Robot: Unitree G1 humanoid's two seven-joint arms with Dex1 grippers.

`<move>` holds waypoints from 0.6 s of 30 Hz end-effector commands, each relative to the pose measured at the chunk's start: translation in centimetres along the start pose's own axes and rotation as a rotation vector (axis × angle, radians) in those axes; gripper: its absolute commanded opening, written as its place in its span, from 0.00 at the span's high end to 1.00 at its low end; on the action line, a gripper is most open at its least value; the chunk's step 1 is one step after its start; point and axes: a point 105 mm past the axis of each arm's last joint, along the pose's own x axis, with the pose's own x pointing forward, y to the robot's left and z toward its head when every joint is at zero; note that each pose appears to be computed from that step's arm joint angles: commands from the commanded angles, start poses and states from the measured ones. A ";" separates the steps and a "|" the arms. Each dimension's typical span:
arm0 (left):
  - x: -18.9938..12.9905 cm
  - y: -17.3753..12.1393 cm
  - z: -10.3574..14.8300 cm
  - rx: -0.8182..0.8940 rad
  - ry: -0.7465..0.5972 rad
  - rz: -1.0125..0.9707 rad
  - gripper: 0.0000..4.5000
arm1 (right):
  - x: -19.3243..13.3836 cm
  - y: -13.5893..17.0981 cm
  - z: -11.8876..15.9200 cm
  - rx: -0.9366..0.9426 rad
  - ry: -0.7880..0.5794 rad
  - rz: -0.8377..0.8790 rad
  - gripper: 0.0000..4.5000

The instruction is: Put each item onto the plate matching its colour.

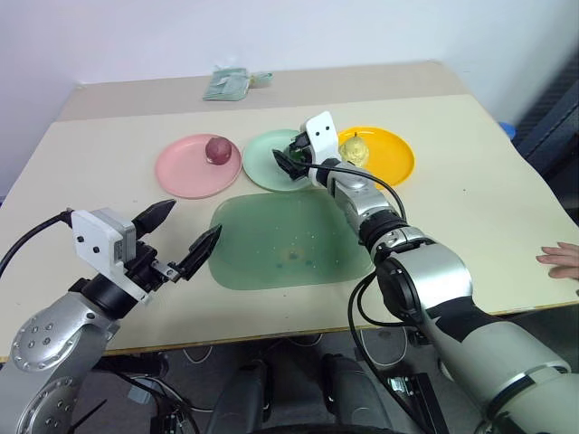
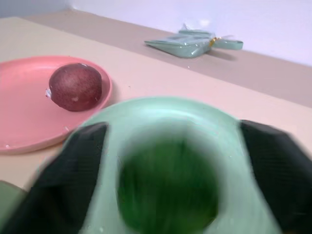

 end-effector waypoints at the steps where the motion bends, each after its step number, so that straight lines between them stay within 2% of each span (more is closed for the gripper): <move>1: 0.2 -0.4 0.6 0.047 -0.023 0.007 0.00 | 0.4 0.1 3.5 -0.016 -0.110 0.040 0.01; 7: 0.7 -0.1 -0.6 0.050 -0.005 -0.019 0.00 | -1.0 -0.2 5.3 -0.009 -0.239 0.171 0.01; 11: 0.9 1.0 -1.5 0.047 0.001 -0.045 0.00 | -5.4 -0.7 4.9 -0.042 -0.328 0.280 0.01; 15: 1.8 1.1 -2.7 0.007 0.012 -0.109 0.00 | -11.8 -1.1 2.4 -0.052 -0.227 0.262 0.01; 18: 2.1 1.3 -3.0 0.011 0.023 -0.130 0.00 | -15.5 -1.7 1.2 -0.064 -0.139 0.213 0.01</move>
